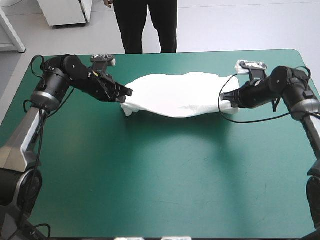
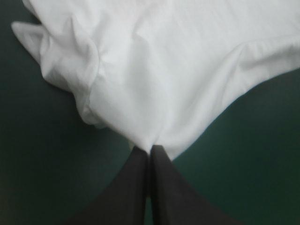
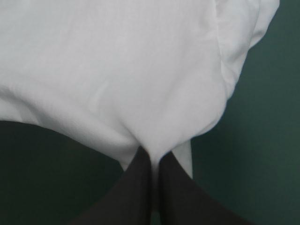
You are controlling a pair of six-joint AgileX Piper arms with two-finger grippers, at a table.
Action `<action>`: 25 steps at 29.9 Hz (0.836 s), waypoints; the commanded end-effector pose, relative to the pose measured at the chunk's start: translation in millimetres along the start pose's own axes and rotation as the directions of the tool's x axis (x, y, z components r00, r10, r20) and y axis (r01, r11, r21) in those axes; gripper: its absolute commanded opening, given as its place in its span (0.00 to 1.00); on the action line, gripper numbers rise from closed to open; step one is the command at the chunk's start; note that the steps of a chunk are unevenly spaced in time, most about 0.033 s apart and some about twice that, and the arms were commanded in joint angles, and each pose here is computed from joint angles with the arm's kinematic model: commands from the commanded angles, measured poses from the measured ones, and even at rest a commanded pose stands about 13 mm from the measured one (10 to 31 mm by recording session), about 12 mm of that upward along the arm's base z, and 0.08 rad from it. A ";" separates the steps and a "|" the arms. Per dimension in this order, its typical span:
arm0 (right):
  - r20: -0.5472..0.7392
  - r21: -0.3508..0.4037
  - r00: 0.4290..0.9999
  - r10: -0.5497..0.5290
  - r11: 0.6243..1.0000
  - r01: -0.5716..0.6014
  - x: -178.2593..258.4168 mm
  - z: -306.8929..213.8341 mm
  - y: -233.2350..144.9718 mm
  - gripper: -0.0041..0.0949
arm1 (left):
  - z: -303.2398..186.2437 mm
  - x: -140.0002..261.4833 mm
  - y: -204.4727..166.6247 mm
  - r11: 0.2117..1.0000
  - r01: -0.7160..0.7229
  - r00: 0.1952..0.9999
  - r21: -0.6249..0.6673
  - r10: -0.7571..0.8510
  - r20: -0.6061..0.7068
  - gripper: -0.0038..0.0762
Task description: Fold the cloth
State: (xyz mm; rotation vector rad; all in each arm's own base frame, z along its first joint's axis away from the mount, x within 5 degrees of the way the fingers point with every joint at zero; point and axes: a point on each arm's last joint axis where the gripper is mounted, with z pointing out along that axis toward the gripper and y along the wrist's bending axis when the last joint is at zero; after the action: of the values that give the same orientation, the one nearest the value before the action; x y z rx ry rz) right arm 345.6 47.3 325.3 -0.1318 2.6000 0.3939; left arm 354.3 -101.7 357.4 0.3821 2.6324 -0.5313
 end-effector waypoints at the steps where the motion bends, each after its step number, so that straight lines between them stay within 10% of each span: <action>1: 0.028 0.008 0.998 -0.055 0.998 0.055 15.9 -13.8 12.7 0.03 | -22.5 26.1 -8.7 1.000 -0.012 1.000 -0.010 0.012 0.014 0.04; 11: -0.261 -0.020 0.959 -0.111 0.994 0.110 74.7 20.3 31.1 0.03 | 5.5 102.4 -6.8 0.999 0.002 0.981 -0.037 -0.010 -0.194 0.04; 25: -0.346 0.013 0.925 -0.156 0.985 0.171 115.1 15.7 39.2 0.03 | 29.7 143.4 -7.9 1.000 -0.007 0.942 -0.027 -0.002 -0.334 0.04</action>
State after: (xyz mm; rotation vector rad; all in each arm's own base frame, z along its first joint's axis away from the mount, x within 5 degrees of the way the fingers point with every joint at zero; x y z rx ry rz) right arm 251.4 88.3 253.4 -0.4345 2.9529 0.2725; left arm 239.4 -93.5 255.1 0.5004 3.0304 -0.4347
